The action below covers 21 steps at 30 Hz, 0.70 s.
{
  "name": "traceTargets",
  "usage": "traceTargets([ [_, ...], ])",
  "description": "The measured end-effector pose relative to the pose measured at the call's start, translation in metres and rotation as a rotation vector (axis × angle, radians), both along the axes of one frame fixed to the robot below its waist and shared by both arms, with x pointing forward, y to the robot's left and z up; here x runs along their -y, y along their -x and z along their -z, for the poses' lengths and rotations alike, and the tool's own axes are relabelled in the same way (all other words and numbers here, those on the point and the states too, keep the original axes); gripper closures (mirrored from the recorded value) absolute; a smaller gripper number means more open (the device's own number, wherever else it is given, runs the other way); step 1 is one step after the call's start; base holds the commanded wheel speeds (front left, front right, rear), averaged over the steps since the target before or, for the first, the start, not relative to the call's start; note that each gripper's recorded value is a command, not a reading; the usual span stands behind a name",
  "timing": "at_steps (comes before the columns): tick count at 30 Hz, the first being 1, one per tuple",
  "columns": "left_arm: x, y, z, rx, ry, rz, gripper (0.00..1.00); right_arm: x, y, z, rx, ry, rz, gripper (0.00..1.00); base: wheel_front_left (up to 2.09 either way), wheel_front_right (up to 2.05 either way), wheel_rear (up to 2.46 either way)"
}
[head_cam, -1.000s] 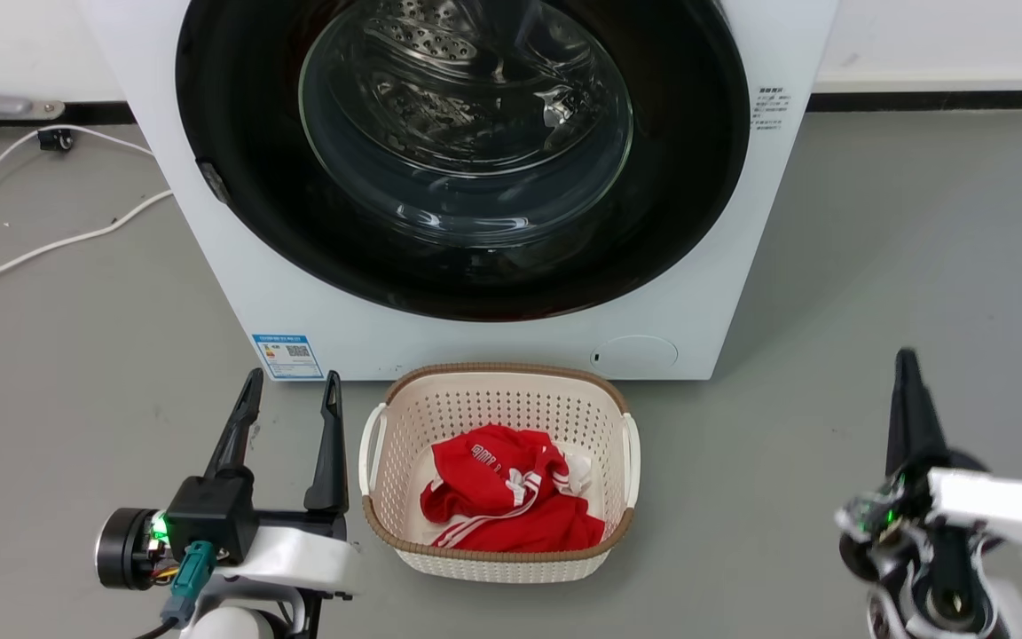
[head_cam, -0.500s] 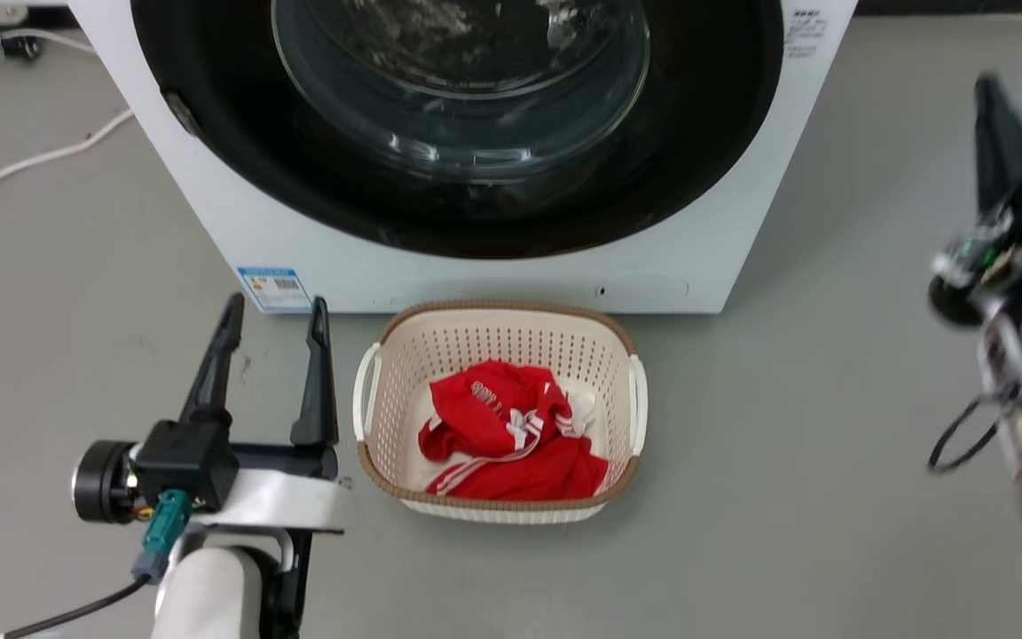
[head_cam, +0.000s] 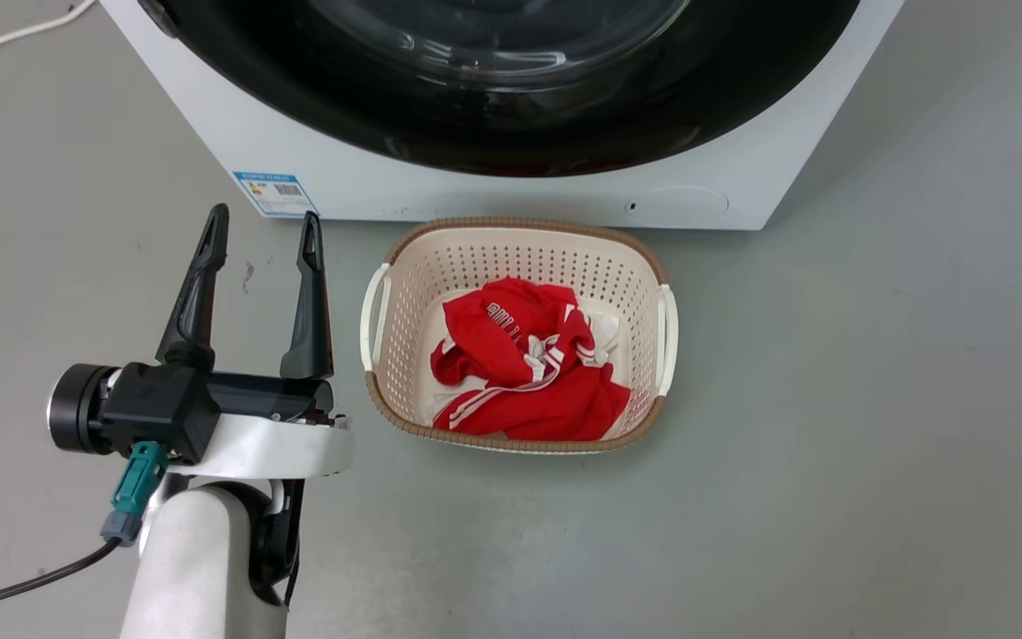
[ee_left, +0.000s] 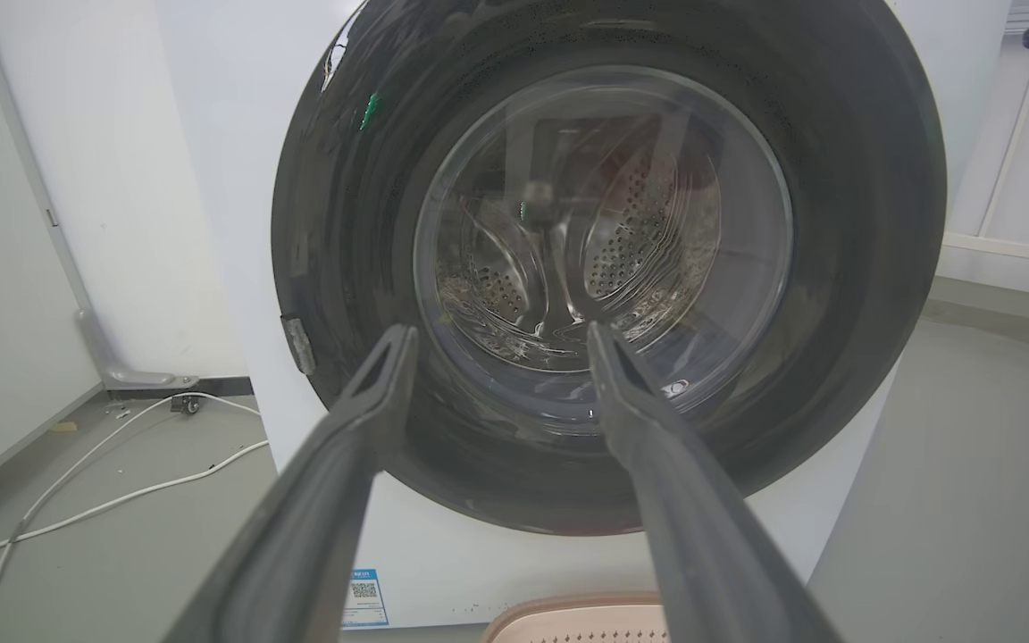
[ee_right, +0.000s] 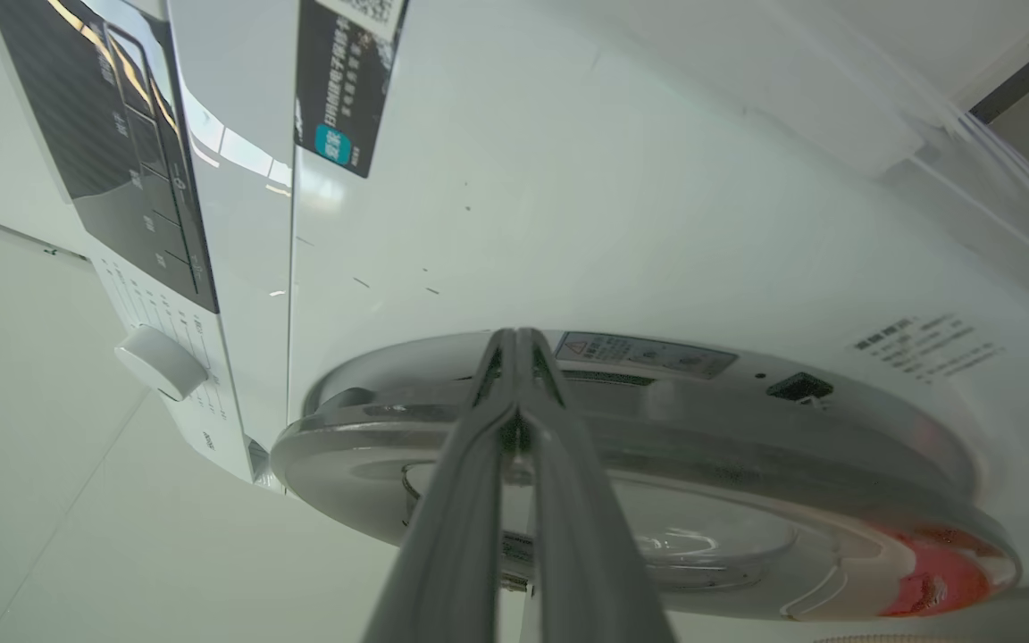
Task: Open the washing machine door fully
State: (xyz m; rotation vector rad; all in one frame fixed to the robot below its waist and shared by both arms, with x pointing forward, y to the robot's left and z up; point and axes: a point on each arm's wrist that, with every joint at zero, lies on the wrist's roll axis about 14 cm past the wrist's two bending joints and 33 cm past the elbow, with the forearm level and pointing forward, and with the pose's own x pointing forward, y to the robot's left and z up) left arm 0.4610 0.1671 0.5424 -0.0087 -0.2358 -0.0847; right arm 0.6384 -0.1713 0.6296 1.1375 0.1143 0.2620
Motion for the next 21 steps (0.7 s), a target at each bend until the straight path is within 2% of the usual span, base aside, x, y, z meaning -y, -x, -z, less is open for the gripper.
traceTargets([
  [10,-0.003,-0.014,0.016,-0.026,-0.007,-0.001,0.0,-0.044,-0.031,0.021,-0.102,0.184,-0.141,1.0,0.0,0.0,0.0],
  [21,-0.001,-0.024,0.027,-0.043,-0.017,0.01,0.0,-0.064,-0.043,0.044,-0.184,0.212,-0.232,1.0,0.0,0.0,0.0],
])
